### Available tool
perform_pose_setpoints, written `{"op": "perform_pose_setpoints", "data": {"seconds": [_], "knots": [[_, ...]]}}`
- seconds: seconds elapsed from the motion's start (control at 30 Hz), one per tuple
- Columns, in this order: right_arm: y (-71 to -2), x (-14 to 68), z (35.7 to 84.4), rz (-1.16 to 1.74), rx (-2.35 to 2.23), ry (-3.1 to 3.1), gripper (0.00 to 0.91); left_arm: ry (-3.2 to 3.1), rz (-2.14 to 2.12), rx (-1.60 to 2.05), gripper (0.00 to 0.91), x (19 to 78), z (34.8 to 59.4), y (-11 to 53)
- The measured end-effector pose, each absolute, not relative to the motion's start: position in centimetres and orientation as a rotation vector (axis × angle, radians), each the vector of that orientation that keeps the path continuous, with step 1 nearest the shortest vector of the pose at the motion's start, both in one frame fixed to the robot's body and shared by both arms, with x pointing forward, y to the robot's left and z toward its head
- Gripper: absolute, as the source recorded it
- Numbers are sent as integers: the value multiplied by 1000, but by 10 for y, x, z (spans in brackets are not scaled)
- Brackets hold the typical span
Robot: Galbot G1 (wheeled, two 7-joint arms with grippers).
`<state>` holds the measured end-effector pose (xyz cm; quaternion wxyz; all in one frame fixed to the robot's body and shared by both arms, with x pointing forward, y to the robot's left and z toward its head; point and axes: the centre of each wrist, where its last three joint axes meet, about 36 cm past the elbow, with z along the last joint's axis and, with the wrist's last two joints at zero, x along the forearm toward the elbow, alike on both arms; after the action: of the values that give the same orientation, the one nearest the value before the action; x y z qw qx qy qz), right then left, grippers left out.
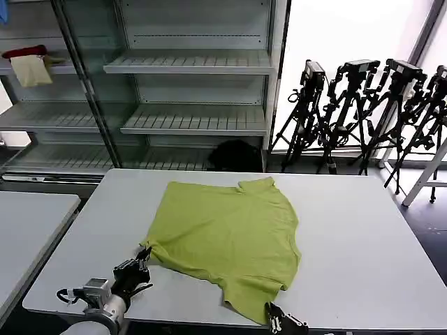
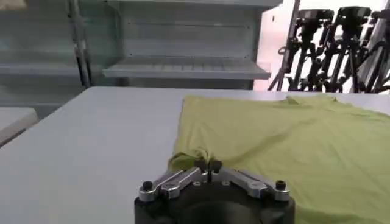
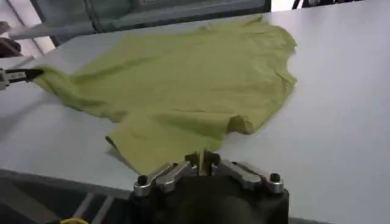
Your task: Fold and organize the clothes.
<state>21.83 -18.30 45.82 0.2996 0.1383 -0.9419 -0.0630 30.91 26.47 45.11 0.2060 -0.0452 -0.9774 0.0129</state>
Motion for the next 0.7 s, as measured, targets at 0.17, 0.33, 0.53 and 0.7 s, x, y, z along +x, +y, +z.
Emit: {"op": "perform_pose_setpoints", "data": {"seconds": [0.17,0.33,0.53,0.7], "knots": [[-183,224,467,-203,352,-2540,0,-2738,60,-127,0,310,452,265],[-186,229,480,-218,342,-2587,0,-2771,106,-123,0,312,460,266],[-189,240,489,-216,327,-2641,0,-2789,163,-118,0,319,466,264],[-193,256,492,-213,318,-2686,0,-2810,199,-113,0,330,469,259]]}}
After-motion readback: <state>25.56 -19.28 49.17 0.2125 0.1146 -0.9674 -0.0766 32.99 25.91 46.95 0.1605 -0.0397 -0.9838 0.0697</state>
